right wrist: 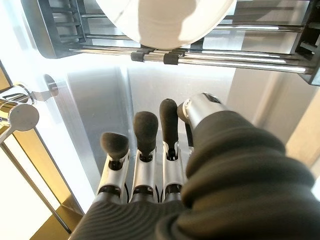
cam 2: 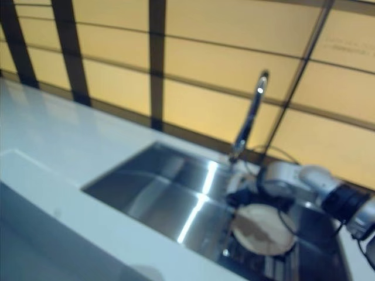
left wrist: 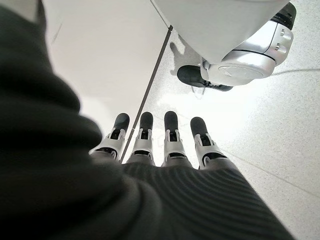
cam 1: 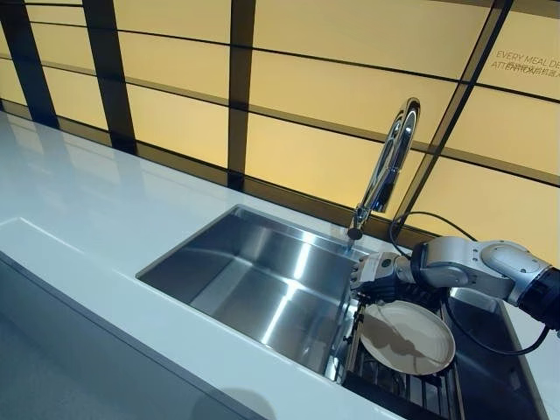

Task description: Take plates into dishwasher

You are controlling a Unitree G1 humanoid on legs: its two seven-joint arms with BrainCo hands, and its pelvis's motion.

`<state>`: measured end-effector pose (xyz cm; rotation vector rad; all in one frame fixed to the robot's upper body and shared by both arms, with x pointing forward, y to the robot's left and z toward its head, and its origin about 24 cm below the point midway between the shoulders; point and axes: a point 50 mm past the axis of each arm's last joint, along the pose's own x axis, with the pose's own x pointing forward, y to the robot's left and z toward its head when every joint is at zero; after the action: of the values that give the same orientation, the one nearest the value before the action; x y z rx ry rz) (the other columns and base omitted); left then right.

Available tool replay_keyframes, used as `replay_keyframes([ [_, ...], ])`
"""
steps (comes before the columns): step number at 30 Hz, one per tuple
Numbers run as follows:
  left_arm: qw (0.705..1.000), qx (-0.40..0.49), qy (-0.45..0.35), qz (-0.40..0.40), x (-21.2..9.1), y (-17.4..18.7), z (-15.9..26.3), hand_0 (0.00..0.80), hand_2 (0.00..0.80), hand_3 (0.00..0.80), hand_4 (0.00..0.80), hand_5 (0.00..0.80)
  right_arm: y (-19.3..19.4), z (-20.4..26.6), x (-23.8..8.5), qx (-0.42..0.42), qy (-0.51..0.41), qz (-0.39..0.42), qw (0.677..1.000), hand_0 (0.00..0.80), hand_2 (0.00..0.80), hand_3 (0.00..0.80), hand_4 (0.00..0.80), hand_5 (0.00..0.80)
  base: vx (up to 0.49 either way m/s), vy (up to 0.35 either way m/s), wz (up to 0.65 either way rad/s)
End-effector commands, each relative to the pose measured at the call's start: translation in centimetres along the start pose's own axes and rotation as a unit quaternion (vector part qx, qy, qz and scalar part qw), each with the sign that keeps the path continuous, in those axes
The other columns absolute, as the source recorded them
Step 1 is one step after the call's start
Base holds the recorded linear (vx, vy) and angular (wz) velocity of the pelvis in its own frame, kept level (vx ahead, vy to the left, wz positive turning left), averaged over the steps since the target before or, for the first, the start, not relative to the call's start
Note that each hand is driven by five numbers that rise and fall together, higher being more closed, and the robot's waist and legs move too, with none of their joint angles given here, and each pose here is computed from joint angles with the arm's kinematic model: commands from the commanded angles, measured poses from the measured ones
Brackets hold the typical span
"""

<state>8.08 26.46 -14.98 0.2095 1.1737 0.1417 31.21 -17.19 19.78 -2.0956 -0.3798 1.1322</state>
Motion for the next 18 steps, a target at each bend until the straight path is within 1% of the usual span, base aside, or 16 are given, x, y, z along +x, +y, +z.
replay_keyframes([
  [1,0.999,0.018,-0.021,0.017,0.3,1.7,1.8,0.0,0.0,0.0,0.0,0.0,-0.7,-1.6,-1.6,0.014,0.034,-0.02,0.999,0.662,0.662,0.662,0.662,0.662,0.0,0.0,0.0],
  [2,0.999,0.018,-0.021,0.017,0.3,1.7,1.8,0.0,0.0,0.0,0.0,0.0,-0.7,-1.6,-1.6,0.014,0.035,-0.022,0.999,0.43,0.43,0.43,0.43,0.43,0.0,0.0,0.0],
  [3,0.999,0.019,-0.022,0.016,0.3,1.7,1.8,0.0,0.0,0.0,0.0,0.0,-0.6,-1.8,-1.6,0.023,0.041,-0.024,0.999,0.0,0.0,0.0,0.0,0.0,0.0,0.0,0.0],
  [6,0.999,0.017,-0.024,0.016,0.3,1.6,1.9,0.0,0.0,0.0,0.0,0.0,-0.6,-1.9,-1.7,0.031,0.047,-0.028,0.998,0.0,0.0,0.0,0.0,0.0,0.0,0.0,0.0],
  [7,0.999,0.016,-0.026,0.015,0.3,1.6,2.0,0.0,0.0,0.0,0.0,0.0,-0.5,-2.2,-1.7,0.049,0.06,-0.031,0.997,0.0,0.0,0.0,0.0,0.0,0.0,0.0,0.0],
  [9,0.999,0.011,-0.027,0.014,0.3,1.4,2.0,0.0,0.0,0.0,0.0,0.0,0.2,-2.8,-1.9,0.109,0.093,-0.033,0.989,0.0,0.0,0.0,0.0,0.0,0.0,0.0,0.0],
  [11,1.0,0.006,-0.025,0.013,0.3,1.3,2.0,0.0,0.0,0.0,0.0,0.0,1.4,-3.1,-1.9,0.143,0.114,-0.026,0.983,0.0,0.0,0.0,0.0,0.0,0.0,0.0,0.0],
  [16,1.0,-0.006,-0.022,0.013,0.4,1.1,1.8,0.0,0.0,0.0,0.0,0.0,4.0,-2.9,-1.7,0.197,0.14,-0.011,0.97,0.0,0.0,0.0,0.0,0.0,0.0,0.0,0.0],
  [18,1.0,-0.01,-0.023,0.013,0.4,1.0,1.8,0.0,0.0,0.0,0.0,0.0,4.6,-2.8,-1.5,0.206,0.141,-0.004,0.968,0.0,0.0,0.0,0.0,0.0,0.0,0.0,0.0],
])
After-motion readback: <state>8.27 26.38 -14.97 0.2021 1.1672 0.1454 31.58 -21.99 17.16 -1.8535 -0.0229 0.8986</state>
